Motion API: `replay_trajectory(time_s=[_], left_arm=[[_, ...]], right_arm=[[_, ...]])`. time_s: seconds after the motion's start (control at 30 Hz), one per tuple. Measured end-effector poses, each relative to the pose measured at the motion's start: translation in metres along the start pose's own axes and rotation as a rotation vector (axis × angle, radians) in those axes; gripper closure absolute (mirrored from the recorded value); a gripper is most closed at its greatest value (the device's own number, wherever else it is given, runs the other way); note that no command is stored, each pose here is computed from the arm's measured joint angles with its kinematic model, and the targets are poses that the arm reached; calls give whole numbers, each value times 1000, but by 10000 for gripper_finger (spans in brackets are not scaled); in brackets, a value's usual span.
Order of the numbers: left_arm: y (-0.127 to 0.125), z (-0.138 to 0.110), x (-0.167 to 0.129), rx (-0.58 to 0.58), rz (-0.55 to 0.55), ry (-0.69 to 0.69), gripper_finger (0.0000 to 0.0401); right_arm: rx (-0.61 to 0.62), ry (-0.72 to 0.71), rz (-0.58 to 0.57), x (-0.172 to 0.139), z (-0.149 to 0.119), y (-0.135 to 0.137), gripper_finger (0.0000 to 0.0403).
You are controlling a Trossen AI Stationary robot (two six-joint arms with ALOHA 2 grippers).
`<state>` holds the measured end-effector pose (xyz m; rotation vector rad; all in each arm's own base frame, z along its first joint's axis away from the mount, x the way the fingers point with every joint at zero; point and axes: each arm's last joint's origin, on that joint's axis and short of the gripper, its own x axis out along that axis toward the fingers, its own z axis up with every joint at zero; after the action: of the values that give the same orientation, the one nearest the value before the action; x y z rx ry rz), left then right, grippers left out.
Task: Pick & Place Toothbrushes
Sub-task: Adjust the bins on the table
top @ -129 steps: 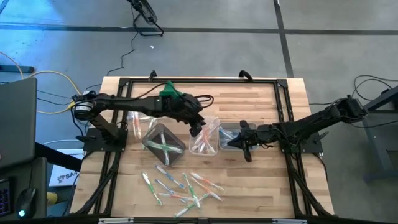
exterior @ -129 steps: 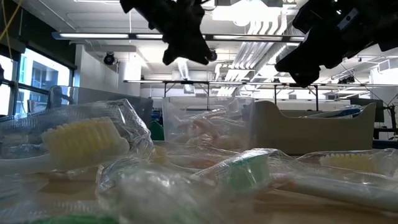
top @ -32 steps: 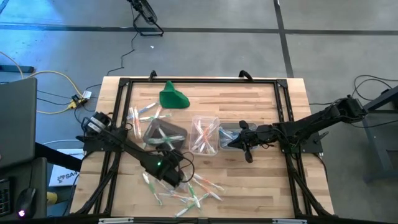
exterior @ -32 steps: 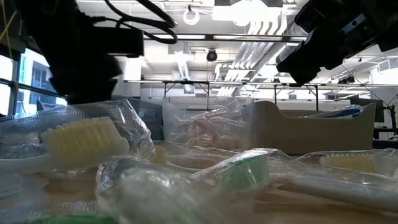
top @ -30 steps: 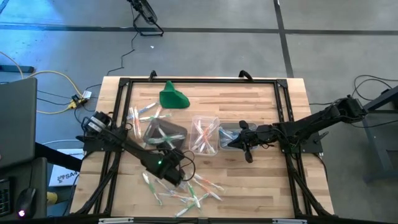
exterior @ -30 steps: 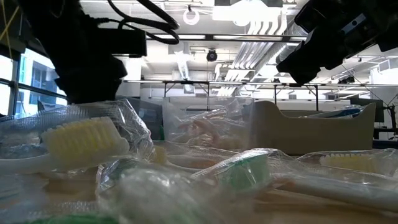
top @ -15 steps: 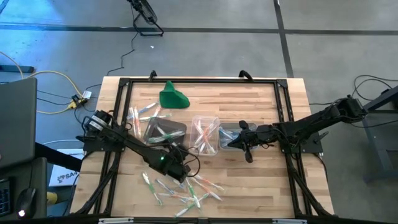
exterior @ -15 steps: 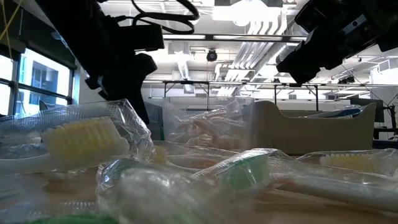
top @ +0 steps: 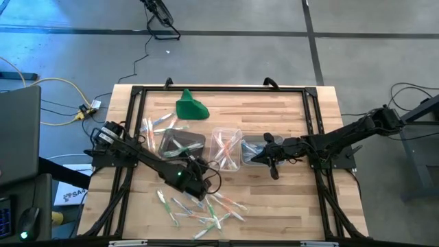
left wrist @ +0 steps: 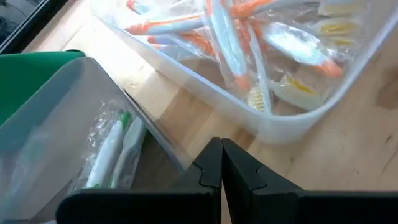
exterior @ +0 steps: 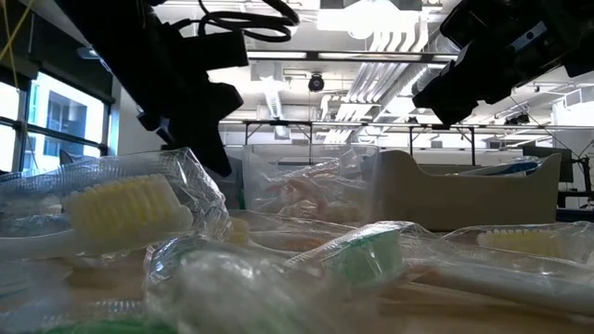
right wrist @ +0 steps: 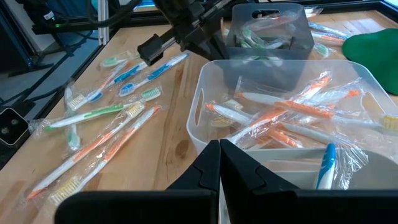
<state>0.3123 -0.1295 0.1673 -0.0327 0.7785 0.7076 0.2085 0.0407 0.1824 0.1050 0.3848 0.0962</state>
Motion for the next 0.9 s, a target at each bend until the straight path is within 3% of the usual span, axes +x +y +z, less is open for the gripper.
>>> replay_trajectory(time_s=[0.3,0.53,0.73,0.9], left_arm=[[-5,20,-10,-53,-68,-59,401],[12,45,-38,-71,-128,-88,401],[42,46,-50,-144,-97,32,401],[60,53,-37,-196,-118,206,401]], right_arm=[[0,3,1,0,0,0,401],[4,19,47,0,-1,1,401],[4,19,52,0,-1,1,401],[2,15,50,0,-1,1,401]])
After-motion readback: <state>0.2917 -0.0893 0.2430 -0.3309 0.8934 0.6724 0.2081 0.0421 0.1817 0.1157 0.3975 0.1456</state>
